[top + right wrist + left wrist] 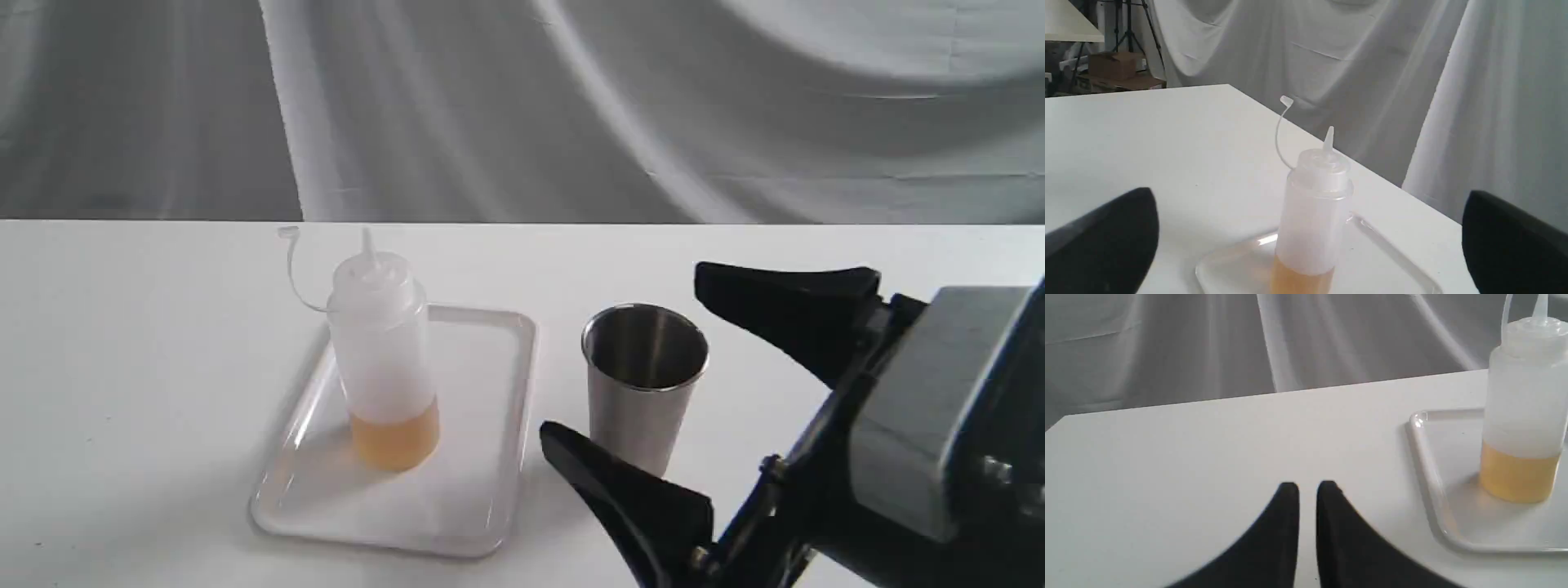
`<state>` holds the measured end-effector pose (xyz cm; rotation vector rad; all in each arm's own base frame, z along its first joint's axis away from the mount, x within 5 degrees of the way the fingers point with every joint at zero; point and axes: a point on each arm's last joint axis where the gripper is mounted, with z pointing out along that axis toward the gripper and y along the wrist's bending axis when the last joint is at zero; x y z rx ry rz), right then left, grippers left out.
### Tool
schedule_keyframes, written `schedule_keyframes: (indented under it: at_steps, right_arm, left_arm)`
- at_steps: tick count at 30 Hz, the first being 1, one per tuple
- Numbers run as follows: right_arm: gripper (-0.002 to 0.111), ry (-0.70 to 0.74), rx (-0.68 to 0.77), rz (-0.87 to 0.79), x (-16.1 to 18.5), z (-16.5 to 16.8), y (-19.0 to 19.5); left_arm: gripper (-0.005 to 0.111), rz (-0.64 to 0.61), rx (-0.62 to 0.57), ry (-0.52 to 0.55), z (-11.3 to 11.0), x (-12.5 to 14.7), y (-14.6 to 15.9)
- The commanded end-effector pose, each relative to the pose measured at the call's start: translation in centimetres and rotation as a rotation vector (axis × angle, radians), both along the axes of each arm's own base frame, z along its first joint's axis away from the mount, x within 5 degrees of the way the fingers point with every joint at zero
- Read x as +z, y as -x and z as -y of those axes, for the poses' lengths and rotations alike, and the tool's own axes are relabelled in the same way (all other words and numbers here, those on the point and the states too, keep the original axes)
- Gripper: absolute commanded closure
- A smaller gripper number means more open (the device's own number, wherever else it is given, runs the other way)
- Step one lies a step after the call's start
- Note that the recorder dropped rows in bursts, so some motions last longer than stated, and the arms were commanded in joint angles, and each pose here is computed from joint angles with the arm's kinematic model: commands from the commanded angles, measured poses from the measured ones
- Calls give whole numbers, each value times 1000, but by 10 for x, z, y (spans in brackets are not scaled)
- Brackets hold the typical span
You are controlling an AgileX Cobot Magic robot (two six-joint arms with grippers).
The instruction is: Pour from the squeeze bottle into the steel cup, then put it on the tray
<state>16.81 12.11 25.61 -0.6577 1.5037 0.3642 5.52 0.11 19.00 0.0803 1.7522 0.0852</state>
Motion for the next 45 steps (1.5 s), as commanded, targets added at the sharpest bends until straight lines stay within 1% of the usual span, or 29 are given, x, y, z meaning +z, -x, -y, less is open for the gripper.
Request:
schedule_keyframes:
  at_steps: [1,6,12,14,21,24,27,34,45]
  right_arm:
    - [3,26,2,-5,6,8,12]
    - [3,28,-9,2,19,21,29]
    - [3,74,-28,-51,23,37,49]
    - [3,70,-30,-45,23,42,56]
    - [3,16,-34,-27,-2,60,81]
    - [3,-45,-34,-13,-10,66,90]
    - [3,-70,-33,-3,-19,70,96]
    - [3,-69,-35,-34,-47,75,104]
    - [3,-45,-40,-72,-53,76,104]
  left_arm:
    - [98,8,-1,-1,0,-1,0]
    - [98,8,-1,-1,0,-1,0]
    - [98,8,-1,-1,0,-1,0]
    - [98,8,-1,-1,0,-1,0]
    - [98,8,-1,-1,0,-1,0]
    - [98,8,-1,-1,0,-1,0]
    - [98,8,-1,-1,0,-1,0]
    - [98,8,-1,-1,0,-1,0]
    - [98,8,-1,-1,0,-1,0]
